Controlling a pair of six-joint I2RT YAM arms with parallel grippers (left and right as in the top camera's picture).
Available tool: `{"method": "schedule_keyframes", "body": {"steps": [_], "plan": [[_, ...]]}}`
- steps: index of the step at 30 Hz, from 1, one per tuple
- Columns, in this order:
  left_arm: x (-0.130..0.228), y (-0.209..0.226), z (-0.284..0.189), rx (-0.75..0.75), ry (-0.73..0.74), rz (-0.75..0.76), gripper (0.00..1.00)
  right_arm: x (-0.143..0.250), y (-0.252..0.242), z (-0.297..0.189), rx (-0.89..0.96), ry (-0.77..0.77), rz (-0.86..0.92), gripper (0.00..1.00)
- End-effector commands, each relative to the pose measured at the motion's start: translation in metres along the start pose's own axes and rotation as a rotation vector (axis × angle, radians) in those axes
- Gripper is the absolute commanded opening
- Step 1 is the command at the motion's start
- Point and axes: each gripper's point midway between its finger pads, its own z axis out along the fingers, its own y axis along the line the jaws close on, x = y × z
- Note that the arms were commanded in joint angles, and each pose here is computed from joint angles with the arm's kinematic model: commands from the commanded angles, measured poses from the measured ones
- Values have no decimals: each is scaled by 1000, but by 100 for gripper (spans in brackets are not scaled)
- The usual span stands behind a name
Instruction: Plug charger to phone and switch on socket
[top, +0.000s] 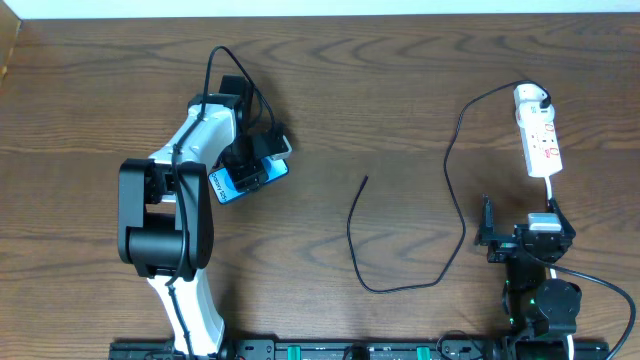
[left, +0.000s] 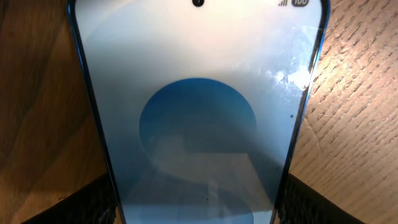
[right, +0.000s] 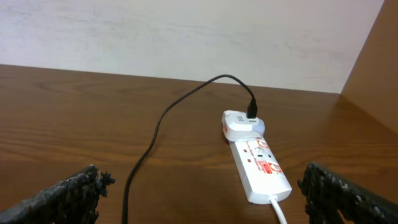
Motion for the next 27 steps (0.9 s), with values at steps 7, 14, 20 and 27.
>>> {"method": "schedule_keyframes", "body": {"steps": [7, 14, 20, 27], "plan": [[7, -17, 21, 77, 22, -1, 8, 1, 0, 0, 0, 0, -13, 99], [10, -14, 12, 74, 47, 0, 7, 1, 0, 0, 0, 0, -13, 99], [10, -13, 4, 67, 45, -1, 7, 1, 0, 0, 0, 0, -13, 99], [7, -8, -12, 27, 20, 0, 7, 1, 0, 0, 0, 0, -13, 99]]}}
